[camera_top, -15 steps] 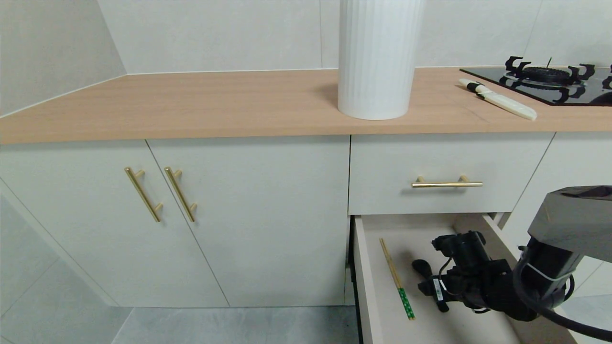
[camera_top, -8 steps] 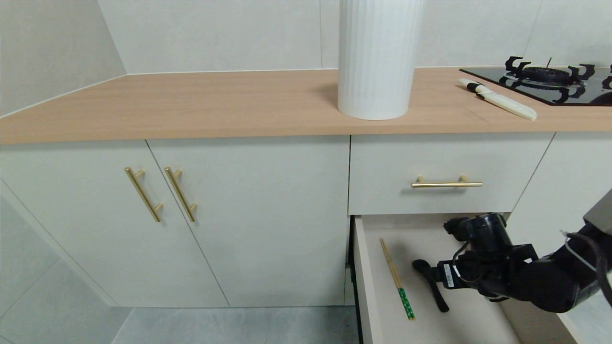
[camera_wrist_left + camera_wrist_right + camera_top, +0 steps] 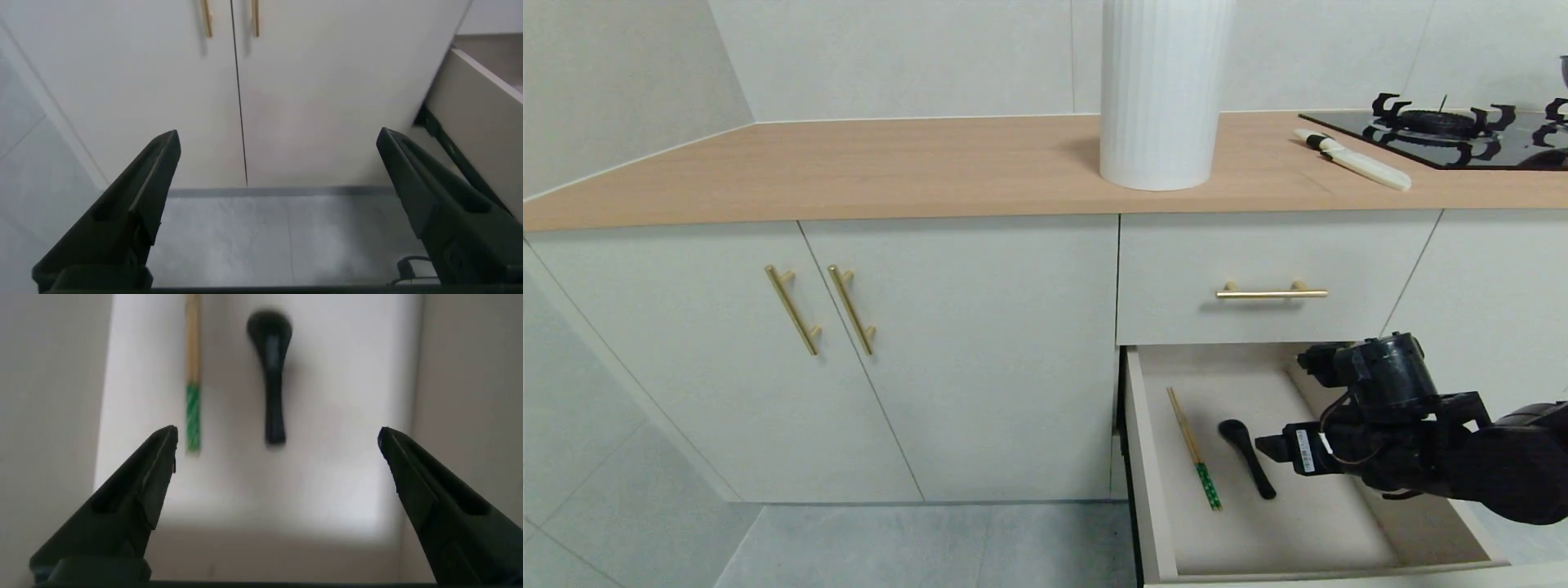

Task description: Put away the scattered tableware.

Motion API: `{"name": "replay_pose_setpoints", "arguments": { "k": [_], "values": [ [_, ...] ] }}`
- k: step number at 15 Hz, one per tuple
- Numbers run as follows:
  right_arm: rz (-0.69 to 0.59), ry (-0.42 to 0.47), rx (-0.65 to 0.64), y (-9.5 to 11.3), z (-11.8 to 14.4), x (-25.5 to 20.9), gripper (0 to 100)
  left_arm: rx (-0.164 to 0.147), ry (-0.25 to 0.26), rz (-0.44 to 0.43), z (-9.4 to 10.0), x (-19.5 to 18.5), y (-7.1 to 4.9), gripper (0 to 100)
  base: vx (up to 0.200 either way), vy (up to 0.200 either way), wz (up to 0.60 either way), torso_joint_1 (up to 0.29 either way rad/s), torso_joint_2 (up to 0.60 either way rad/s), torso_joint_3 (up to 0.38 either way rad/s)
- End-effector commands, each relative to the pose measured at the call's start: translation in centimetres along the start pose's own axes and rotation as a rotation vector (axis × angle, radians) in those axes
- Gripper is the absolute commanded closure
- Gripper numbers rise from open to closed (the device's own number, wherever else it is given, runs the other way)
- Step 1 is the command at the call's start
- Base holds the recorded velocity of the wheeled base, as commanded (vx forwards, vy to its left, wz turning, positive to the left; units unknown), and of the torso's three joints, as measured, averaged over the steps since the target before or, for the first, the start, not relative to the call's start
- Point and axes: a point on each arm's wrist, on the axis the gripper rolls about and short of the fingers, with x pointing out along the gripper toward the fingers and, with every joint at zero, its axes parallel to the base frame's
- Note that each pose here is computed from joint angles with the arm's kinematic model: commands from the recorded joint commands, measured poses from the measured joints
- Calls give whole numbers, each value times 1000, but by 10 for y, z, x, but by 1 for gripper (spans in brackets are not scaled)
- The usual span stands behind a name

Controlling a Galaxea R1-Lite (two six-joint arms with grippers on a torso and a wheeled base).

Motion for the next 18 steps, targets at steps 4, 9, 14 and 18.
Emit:
{"name": "replay_pose_setpoints", "arguments": {
  "k": [4,9,14,18],
  "values": [
    [19,-24,-6,0,6,-25,0,0,2,1,0,0,0,0,-100,0,0,1,-1,1],
    [96,16,-40,3,11,-67,0,0,2,1,0,0,0,0,0,0,0,0,0,0],
    [179,107,-114,14,2,-99,0,0,0,0,0,0,0,0,0,0,0,0,0,0],
    [199,216,-188,24,-11,-106,0,0,2,1,0,0,0,0,0,0,0,0,0,0]
  ]
}}
